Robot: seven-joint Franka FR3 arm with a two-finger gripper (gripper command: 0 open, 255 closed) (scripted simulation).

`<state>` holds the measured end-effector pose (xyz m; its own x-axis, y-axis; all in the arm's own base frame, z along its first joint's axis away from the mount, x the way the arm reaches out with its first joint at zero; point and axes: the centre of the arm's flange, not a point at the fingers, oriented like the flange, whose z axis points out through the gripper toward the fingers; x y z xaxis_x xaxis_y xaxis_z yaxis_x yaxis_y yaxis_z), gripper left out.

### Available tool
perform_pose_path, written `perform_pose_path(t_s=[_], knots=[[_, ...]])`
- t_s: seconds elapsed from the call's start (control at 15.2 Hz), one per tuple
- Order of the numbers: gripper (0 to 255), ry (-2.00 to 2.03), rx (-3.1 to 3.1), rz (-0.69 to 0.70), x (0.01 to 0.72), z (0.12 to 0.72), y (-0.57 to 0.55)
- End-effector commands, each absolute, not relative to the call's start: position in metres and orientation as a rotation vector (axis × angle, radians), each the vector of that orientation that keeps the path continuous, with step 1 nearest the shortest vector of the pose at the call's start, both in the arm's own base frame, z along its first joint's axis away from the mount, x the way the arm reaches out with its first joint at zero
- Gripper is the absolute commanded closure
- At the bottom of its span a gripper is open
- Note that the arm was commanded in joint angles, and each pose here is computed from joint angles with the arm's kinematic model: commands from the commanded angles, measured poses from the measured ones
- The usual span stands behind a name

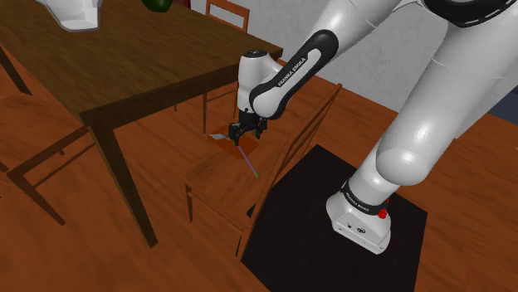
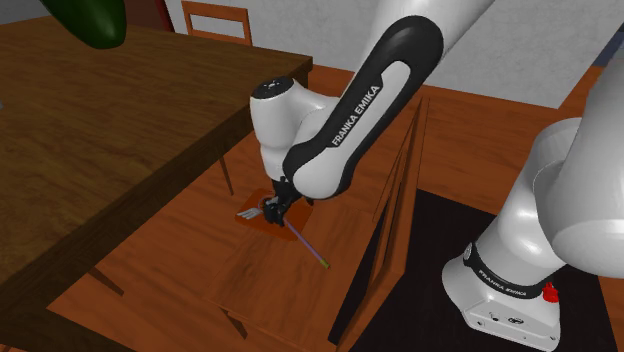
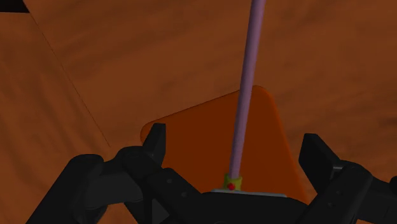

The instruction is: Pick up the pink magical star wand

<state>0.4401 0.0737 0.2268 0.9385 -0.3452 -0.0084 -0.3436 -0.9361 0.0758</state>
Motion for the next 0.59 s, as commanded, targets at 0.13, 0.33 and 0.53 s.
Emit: perform_pose_path(t_s=[0.13, 0.33, 0.53], knots=[[0, -0.556, 3.02, -0.039, 0.449, 0.188, 0.08], [0, -0.556, 3.02, -0.039, 0.449, 0.172, 0.08], [0, -0.556, 3.02, -0.039, 0.449, 0.159, 0.08]])
